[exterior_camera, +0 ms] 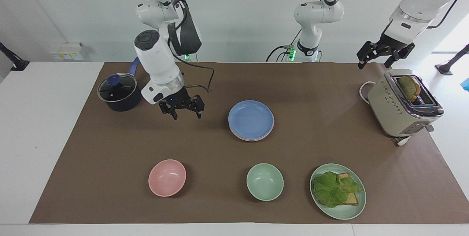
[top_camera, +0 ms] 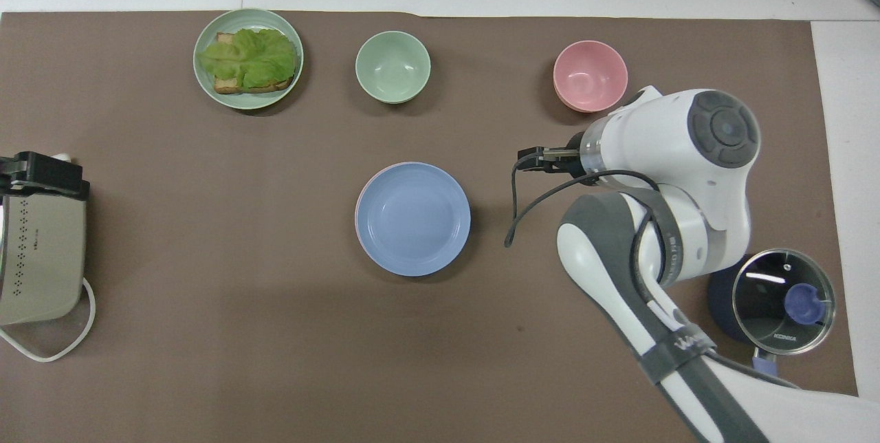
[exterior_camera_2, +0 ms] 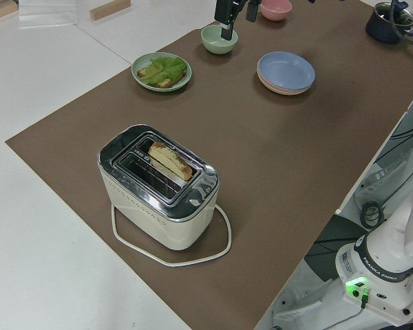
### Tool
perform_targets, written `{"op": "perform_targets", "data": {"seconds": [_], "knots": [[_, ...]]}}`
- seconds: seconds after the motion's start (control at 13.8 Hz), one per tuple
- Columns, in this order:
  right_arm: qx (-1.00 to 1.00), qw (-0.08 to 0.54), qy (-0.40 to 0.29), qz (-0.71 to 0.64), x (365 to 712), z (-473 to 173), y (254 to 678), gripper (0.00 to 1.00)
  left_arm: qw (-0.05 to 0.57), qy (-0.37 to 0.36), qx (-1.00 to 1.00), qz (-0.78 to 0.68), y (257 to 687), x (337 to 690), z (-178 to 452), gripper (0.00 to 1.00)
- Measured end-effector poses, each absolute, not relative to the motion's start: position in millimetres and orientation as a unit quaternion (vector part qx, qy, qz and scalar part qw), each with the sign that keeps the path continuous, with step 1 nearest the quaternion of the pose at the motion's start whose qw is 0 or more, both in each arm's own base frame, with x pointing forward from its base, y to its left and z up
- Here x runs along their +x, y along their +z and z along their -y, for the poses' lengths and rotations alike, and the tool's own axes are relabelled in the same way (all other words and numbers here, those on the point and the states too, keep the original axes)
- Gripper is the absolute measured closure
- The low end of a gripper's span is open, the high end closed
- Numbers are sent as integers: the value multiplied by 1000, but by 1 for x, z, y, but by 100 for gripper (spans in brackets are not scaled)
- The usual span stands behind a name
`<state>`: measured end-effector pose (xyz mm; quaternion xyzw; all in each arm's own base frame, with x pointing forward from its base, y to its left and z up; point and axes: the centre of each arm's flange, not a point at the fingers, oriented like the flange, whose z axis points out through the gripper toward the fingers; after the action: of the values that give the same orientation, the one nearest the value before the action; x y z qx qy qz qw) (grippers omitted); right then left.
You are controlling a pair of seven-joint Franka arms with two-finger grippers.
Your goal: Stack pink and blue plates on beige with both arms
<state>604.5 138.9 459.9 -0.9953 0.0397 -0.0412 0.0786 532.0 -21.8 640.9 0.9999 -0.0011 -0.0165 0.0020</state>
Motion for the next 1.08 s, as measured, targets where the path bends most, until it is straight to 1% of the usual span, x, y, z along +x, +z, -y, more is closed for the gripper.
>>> {"op": "perform_targets", "data": {"seconds": [0.22,0.51,0.65,1.08], "knots": [[-996,65,-27,-59,606,-99,491,0,2,-16,1000,1,641,532,22,0],[-995,47,-15,-90,590,-38,541,0,2,-16,1000,1,641,532,22,0],[-993,44,-7,-106,581,-15,557,0,2,-16,1000,1,641,532,22,0],[-995,28,11,-90,554,14,592,0,2,-16,1000,1,641,532,22,0]]}}
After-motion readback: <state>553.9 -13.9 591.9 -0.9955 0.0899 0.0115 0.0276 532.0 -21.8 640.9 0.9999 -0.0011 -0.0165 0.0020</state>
